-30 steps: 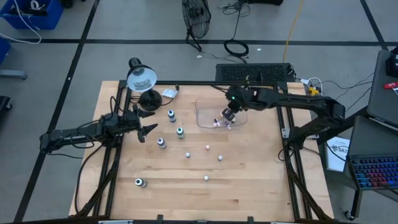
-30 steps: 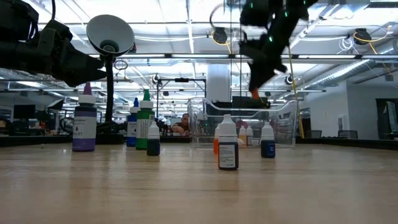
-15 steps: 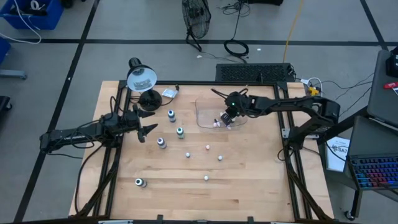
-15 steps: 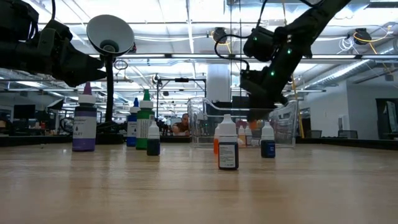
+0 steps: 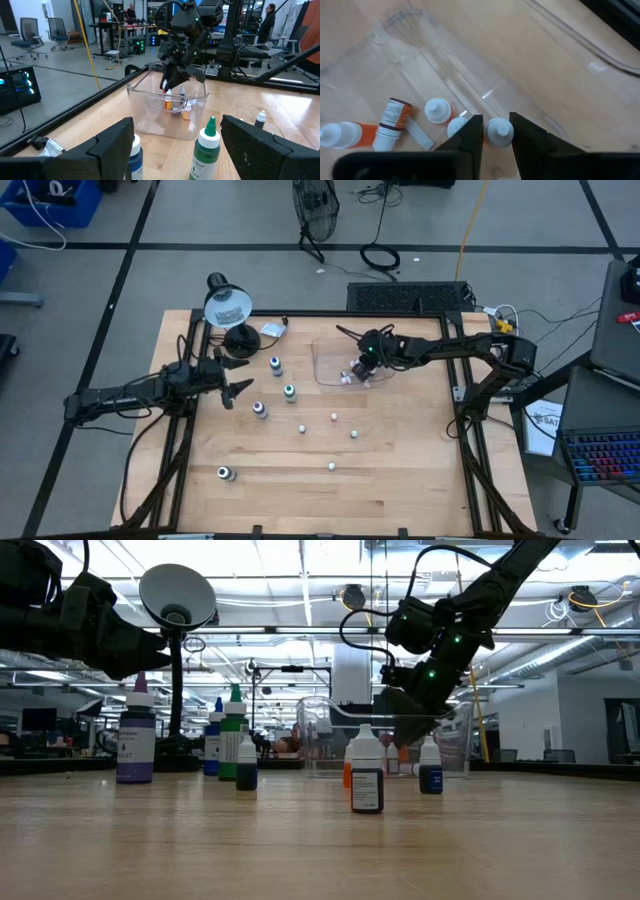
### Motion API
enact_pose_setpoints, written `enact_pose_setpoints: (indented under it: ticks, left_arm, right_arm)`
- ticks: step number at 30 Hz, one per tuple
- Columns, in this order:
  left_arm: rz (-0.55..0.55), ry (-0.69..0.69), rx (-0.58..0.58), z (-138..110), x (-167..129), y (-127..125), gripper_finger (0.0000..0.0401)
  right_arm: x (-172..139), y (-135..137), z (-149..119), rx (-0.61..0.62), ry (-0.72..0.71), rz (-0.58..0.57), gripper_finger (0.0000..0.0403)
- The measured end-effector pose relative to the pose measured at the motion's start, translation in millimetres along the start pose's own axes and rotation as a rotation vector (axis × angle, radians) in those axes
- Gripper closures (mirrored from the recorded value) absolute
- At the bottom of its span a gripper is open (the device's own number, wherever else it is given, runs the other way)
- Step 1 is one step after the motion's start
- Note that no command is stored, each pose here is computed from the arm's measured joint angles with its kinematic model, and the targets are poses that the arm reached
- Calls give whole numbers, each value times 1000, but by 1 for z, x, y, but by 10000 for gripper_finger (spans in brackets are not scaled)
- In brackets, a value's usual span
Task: Pick & Place food coloring
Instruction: Put the orange food coloring into the transparent bin, then put the blue food coloring into the transparent bin
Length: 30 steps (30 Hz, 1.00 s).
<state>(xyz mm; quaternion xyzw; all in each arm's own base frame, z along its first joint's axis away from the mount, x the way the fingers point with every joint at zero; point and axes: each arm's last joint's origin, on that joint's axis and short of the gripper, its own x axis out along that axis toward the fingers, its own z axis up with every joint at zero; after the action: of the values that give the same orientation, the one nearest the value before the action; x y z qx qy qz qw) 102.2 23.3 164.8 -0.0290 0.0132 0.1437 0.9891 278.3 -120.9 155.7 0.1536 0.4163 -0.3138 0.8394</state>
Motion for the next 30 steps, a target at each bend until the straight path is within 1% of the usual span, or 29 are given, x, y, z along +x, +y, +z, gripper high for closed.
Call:
enact_pose_setpoints:
  ticks: [4, 7, 10, 14, 19, 21, 25, 27, 30]
  left_arm:
    - [0, -1, 0, 0, 0, 0, 105]
    - [0, 0, 0, 0, 0, 0, 105]
    - [0, 0, 0, 0, 0, 0, 105]
    - [0, -1, 0, 0, 0, 0, 105]
    - [0, 0, 0, 0, 0, 0, 105]
    - [0, 0, 0, 0, 0, 0, 105]
    - [0, 0, 0, 0, 0, 0, 105]
    - [0, -1, 0, 0, 0, 0, 105]
    - [0, -1, 0, 0, 0, 0, 105]
  right_arm:
    - [0, 0, 0, 3, 0, 5, 252]
    - [0, 0, 0, 6, 1, 6, 231]
    - [0, 0, 0, -2, 1, 7, 227]
    - [-7, 0, 2, -5, -18, 35, 236]
    - [-37, 1, 16, 7, -136, 81, 245]
    - [-52, 7, 20, -14, -186, 157, 247]
    - [-85, 28, 20, -118, -274, 327, 248]
    - [-99, 44, 15, -163, -295, 383, 248]
    - [-113, 72, 0, -230, -285, 473, 249]
